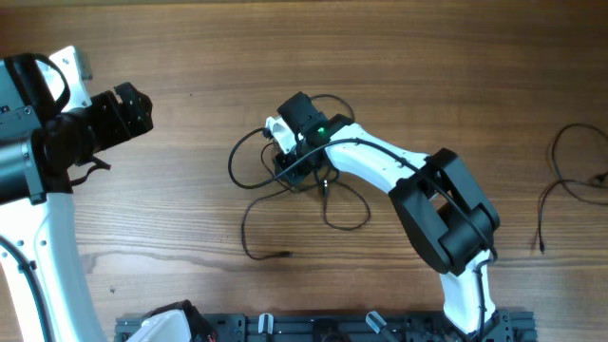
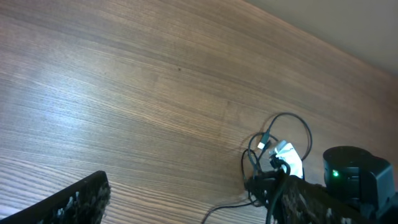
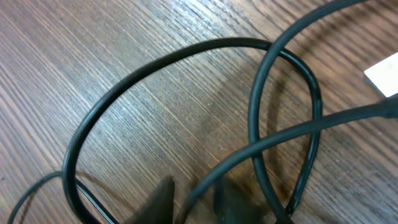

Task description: Untangle cables

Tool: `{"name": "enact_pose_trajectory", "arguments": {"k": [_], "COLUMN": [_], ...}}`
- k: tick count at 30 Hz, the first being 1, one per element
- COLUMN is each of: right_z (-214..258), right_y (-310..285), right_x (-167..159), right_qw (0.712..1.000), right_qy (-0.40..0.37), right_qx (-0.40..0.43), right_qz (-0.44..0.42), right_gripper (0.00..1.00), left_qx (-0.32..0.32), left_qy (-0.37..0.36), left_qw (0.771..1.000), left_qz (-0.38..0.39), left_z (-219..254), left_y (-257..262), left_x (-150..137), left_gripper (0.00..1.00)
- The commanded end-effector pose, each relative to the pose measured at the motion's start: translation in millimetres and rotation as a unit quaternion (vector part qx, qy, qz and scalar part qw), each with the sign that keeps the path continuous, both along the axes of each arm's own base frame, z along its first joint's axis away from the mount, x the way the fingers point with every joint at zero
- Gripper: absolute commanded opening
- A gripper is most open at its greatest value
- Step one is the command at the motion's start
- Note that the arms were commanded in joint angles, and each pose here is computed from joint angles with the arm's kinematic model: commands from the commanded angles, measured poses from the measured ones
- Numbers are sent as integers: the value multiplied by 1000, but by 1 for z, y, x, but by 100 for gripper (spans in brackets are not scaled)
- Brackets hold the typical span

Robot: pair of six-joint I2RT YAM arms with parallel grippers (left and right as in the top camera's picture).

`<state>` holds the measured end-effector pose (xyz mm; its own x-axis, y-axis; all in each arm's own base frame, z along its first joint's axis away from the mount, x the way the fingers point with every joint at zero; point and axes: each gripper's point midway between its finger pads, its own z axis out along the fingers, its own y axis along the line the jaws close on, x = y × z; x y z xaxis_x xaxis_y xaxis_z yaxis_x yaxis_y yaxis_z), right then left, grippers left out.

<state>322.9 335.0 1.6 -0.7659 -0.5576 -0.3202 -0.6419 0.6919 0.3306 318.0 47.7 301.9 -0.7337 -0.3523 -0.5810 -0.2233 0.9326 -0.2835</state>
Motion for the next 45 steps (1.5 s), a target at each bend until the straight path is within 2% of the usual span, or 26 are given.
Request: {"name": "enact_pose_trajectory", "arguments": {"k": [1,3,5,9,11,13,14,16,19,21,24,25,26,28,29,31,32,33,35,38,40,43,45], "right_z": [-17,0,40,184,266,306,357,387,438,458,456,448,440,401,370,332,317,288,240,166,130,88,79], "right_y": [-6,-17,-29,-56,-87,-115,-175,-220,-312,-361,-451,-473,-486,-503,-492,-456,-444,-418,-375,-324,-315,-357,-377], "right_x": [-13,-14,5,41,49,50,53,54,49,51,53,54,57,73,89,109,115,121,114,78,60,58,65], "right_qw": [999,998,997,982,957,934,883,835,725,676,611,604,606,655,713,790,811,845,886,917,919,903,890], "right_qy": [35,39,-7,-167,-259,-312,-388,-434,-499,-523,-510,-497,-485,-430,-377,-307,-277,-216,-105,69,126,99,73], "right_qx": [-21,-37,-57,-25,4,3,-26,-58,-112,-143,-197,-202,-196,-134,-59,31,55,96,126,80,9,-181,-234], "right_qz": [-13,-21,-41,-86,-135,-176,-263,-332,-462,-499,-572,-590,-599,-607,-588,-530,-512,-481,-434,-385,-375,-378,-385], "right_gripper": [4,4,4,4,4,4,4,4,4,4,4,4,4,4,4,4,4,4,4,4,4,5,8], "left_qx": [-3,-3,-3,-3,-3,-4,-3,-3,-4,-4,-6,-7,-7,-7,-7,-8,-9,-9,-10,-10,-10,-12,-13], "left_qy": [-1,-1,-1,1,1,1,1,1,3,3,10,12,12,14,14,17,19,21,23,23,23,29,33], "left_qw": [1000,1000,1000,1000,1000,1000,1000,1000,1000,1000,1000,1000,1000,1000,1000,1000,1000,1000,1000,1000,1000,999,999], "left_qz": [-8,-8,-8,-7,-8,-8,-7,-8,-7,-7,-7,-7,-8,-7,-7,-7,-7,-7,-7,-7,-7,-7,-7], "left_z": [0,0,0,-1,-1,-1,-1,-1,-1,-1,-3,-4,-4,-4,-4,-5,-6,-6,-7,-7,-7,-9,-10], "left_y": [-2,-2,-2,-2,-2,-3,-2,-2,-3,-3,-3,-4,-4,-4,-4,-4,-4,-5,-5,-5,-5,-6,-6], "left_x": [1,1,1,1,1,1,1,1,0,0,-3,-3,-4,-4,-4,-5,-6,-7,-8,-8,-8,-10,-12], "left_gripper": [91,91,91,92,92,92,92,92,92,92,92,92,92,92,92,92,92,92,92,92,92,92,92]}}
